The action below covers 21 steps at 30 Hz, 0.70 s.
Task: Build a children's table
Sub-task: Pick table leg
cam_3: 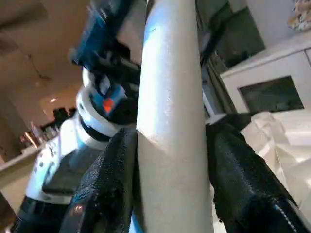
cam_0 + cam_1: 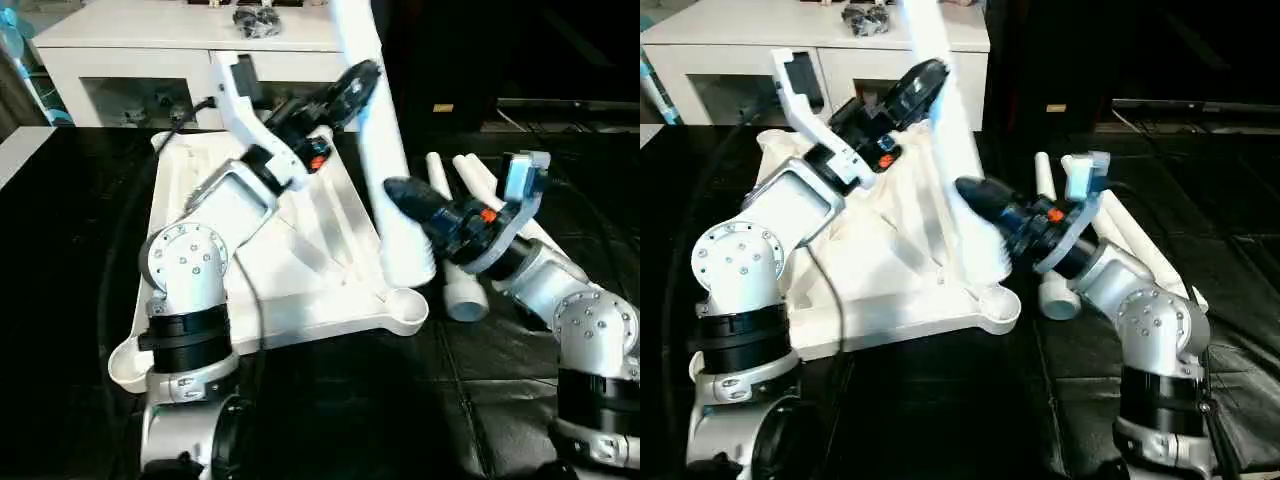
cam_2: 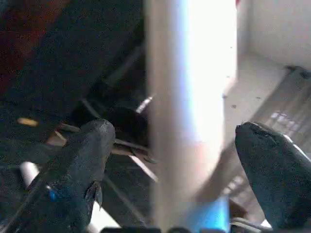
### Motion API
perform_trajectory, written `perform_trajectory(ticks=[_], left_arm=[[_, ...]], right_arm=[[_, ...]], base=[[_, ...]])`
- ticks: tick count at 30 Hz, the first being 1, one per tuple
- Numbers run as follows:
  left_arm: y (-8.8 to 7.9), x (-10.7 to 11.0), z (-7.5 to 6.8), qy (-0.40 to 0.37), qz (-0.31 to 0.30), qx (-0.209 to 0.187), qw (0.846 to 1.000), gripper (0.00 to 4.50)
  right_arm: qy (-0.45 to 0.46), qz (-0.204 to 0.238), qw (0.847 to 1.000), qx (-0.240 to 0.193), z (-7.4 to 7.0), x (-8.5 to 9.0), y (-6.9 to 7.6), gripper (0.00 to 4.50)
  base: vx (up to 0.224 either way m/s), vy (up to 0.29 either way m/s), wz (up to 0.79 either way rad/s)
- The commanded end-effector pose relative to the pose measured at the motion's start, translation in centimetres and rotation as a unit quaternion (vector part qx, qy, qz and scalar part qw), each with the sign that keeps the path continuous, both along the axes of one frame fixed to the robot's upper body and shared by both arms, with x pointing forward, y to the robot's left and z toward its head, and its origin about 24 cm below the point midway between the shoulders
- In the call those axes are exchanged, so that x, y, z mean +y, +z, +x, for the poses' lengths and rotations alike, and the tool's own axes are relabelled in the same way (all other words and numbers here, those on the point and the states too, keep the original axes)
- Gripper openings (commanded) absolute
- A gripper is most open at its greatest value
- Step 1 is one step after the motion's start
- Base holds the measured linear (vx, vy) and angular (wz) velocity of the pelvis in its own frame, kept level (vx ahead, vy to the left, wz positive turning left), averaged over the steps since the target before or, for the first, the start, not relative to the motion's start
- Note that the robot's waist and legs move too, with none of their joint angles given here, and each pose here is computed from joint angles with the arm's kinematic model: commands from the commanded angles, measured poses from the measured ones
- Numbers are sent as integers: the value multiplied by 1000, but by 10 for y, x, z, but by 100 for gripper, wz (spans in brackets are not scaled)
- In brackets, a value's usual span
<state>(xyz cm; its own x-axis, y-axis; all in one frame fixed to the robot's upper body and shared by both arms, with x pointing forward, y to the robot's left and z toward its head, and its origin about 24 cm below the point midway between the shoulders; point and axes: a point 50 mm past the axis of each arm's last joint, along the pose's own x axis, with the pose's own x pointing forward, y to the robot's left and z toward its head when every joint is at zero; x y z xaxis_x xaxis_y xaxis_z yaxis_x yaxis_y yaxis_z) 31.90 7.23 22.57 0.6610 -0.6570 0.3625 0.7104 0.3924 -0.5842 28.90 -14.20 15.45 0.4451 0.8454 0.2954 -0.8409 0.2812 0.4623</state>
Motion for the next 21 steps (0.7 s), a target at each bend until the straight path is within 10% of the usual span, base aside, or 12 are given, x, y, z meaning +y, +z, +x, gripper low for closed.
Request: perform_trajectory(ticks=[1, 10, 21], left_arm=[[1, -4, -2, -3, 12, 4, 1000, 432], [-14, -11, 4, 45, 55, 74, 995, 368], [-12, -7, 9, 109, 57, 88, 989, 272]], right_arm=[[-19, -35, 999, -26, 1, 2, 4, 184], [-121, -212, 963, -117, 13, 30, 0, 184], [-150, -239, 946, -162, 15, 44, 2, 181]], base=[[0, 0, 0], [0, 0, 0], [0, 0, 0]])
